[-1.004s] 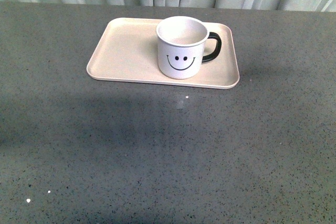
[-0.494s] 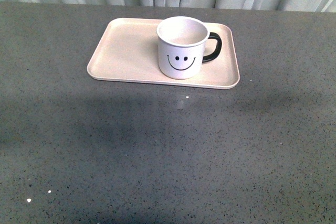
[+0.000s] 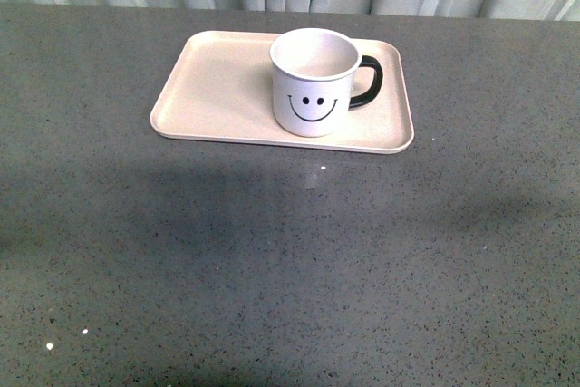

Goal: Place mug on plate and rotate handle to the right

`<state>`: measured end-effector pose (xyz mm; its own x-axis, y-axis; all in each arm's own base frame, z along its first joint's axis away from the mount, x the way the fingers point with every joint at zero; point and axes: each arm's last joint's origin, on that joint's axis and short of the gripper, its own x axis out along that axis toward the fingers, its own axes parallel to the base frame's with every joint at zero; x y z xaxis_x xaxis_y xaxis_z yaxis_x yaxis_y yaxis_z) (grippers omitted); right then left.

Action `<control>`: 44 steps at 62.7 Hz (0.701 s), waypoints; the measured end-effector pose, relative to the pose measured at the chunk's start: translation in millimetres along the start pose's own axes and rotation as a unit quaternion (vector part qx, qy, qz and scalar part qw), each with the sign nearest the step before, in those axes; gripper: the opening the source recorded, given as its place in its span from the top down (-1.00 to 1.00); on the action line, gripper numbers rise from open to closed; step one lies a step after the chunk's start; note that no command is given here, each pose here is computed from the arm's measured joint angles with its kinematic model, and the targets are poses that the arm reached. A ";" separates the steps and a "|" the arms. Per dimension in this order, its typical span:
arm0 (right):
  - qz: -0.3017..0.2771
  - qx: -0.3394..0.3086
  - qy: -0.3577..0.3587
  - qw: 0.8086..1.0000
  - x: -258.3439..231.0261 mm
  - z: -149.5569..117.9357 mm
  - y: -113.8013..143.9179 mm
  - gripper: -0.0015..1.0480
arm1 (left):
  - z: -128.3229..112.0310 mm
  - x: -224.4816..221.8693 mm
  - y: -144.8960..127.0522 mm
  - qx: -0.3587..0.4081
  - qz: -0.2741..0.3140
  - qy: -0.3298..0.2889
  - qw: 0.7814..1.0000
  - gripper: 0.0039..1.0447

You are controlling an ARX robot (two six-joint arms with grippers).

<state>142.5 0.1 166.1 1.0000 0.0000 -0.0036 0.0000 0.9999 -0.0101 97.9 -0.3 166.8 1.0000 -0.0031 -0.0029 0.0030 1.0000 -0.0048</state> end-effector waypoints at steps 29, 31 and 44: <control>0.000 0.000 -0.010 1.000 -19.9 6.5 -0.1 0.97 | 0.0 0.0 0.0 0.000 0.000 0.000 1.000 -0.83; 0.000 0.000 -0.011 1.000 -20.8 6.6 -0.1 0.97 | 0.0 0.0 0.0 0.000 0.000 0.000 1.000 -0.83; 0.000 0.000 -0.012 1.000 -27.0 7.0 -0.1 0.97 | 0.0 0.0 0.0 0.000 0.000 0.000 1.000 -0.83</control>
<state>115.5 0.0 173.2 0.9998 0.0000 0.0204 0.0002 0.9999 -0.0101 97.9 -0.3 166.8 1.0000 -0.0031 -0.0029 0.0030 1.0000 -0.0048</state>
